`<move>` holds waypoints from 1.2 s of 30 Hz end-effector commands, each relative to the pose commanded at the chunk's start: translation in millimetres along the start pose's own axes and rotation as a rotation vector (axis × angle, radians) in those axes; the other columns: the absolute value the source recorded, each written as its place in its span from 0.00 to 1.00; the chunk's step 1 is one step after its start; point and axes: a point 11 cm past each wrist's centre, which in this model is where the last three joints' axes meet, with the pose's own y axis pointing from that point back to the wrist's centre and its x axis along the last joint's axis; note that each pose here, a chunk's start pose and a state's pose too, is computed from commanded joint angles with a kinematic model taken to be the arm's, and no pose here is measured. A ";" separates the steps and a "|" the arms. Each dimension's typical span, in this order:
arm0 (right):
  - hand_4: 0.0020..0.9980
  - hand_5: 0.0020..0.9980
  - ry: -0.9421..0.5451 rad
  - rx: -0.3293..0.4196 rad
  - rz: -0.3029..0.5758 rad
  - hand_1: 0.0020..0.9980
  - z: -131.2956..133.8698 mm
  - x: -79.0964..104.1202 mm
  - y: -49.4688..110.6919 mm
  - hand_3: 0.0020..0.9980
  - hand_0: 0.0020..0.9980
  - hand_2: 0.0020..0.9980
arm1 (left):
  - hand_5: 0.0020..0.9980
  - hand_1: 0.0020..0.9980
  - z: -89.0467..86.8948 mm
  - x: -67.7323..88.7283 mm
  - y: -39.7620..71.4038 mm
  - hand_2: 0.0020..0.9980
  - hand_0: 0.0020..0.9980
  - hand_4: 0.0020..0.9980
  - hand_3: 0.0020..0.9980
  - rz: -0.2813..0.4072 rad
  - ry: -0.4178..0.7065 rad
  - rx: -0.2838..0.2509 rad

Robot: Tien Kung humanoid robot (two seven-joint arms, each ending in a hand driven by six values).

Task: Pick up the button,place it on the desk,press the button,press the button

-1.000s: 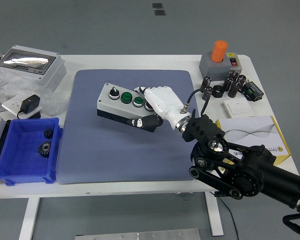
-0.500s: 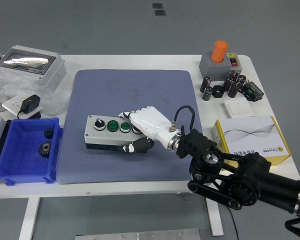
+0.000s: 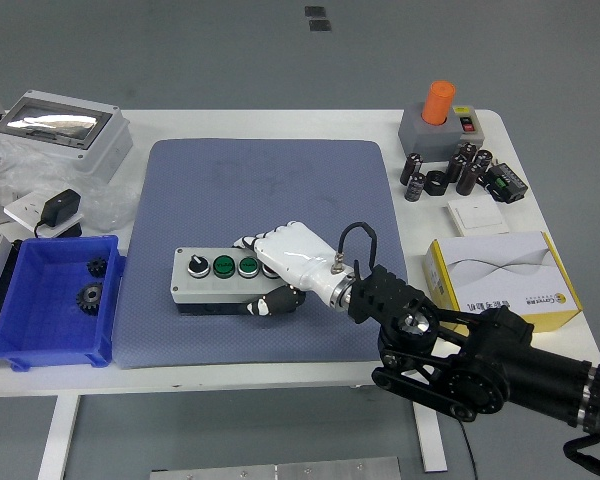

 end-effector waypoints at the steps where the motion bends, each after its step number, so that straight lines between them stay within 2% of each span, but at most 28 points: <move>1: 0.26 0.00 0.002 -0.001 -0.001 0.23 0.2 0.2 -0.2 0.42 0.09 0.36 | 0.70 0.67 0.0 0.1 0.0 0.64 0.68 0.87 0.77 0.000 0.000 0.000; 7: 0.27 0.00 -0.004 -0.011 -0.032 0.24 2.2 -3.9 -0.2 0.43 0.10 0.36 | 0.70 0.67 0.7 0.9 0.0 0.64 0.68 0.87 0.77 0.001 0.000 -0.004; 8: 0.42 0.00 -0.005 -0.014 -0.042 0.34 2.7 -5.4 -0.1 0.54 0.18 0.46 | 0.70 0.67 0.9 1.0 0.0 0.64 0.68 0.87 0.77 0.002 -0.001 -0.005; 13: 0.42 0.00 -0.004 -0.018 -0.065 0.34 3.3 -8.3 0.4 0.54 0.18 0.46 | 0.70 0.67 0.2 1.6 -0.1 0.64 0.68 0.87 0.77 0.002 -0.002 -0.006; 14: 0.54 0.06 -0.005 -0.019 -0.069 0.52 3.4 -8.9 0.5 0.66 0.21 0.61 | 0.70 0.67 0.0 1.7 -0.1 0.64 0.68 0.87 0.77 0.002 -0.002 -0.006; 19: 0.54 0.06 -0.006 -0.024 -0.069 0.52 4.6 -8.8 0.7 0.66 0.21 0.61 | 0.70 0.67 -0.7 1.8 -0.1 0.64 0.68 0.87 0.77 0.003 -0.003 -0.006; 20: 0.78 0.24 -0.006 -0.024 -0.067 0.69 4.8 -8.3 0.7 0.70 0.37 0.72 | 0.70 0.67 -0.7 1.8 -0.1 0.64 0.68 0.87 0.77 0.003 -0.004 -0.006; 25: 0.78 0.24 -0.005 -0.029 -0.060 0.69 6.4 -6.3 0.5 0.70 0.37 0.72 | 0.70 0.67 -0.4 1.4 -0.1 0.64 0.68 0.87 0.77 0.001 -0.005 -0.007; 26: 0.87 0.31 -0.005 -0.030 -0.059 0.74 6.9 -5.9 0.5 0.79 0.52 0.77 | 0.69 0.67 -0.2 1.3 -0.1 0.64 0.68 0.87 0.77 0.001 -0.005 -0.007; 31: 0.87 0.31 -0.004 -0.031 -0.057 0.74 8.0 -4.4 0.4 0.79 0.52 0.77 | 0.69 0.67 0.0 1.5 -0.1 0.64 0.68 0.87 0.77 0.000 -0.005 -0.007; 32: 0.91 0.35 -0.004 -0.031 -0.056 0.76 8.1 -3.9 0.4 0.83 0.57 0.78 | 0.69 0.67 0.0 1.6 -0.1 0.64 0.68 0.87 0.77 0.000 -0.005 -0.007; 36: 0.91 0.35 -0.013 -0.031 -0.064 0.76 9.2 -3.3 0.7 0.83 0.57 0.78 | 0.69 0.67 0.4 1.7 0.0 0.64 0.68 0.87 0.77 -0.001 -0.005 -0.008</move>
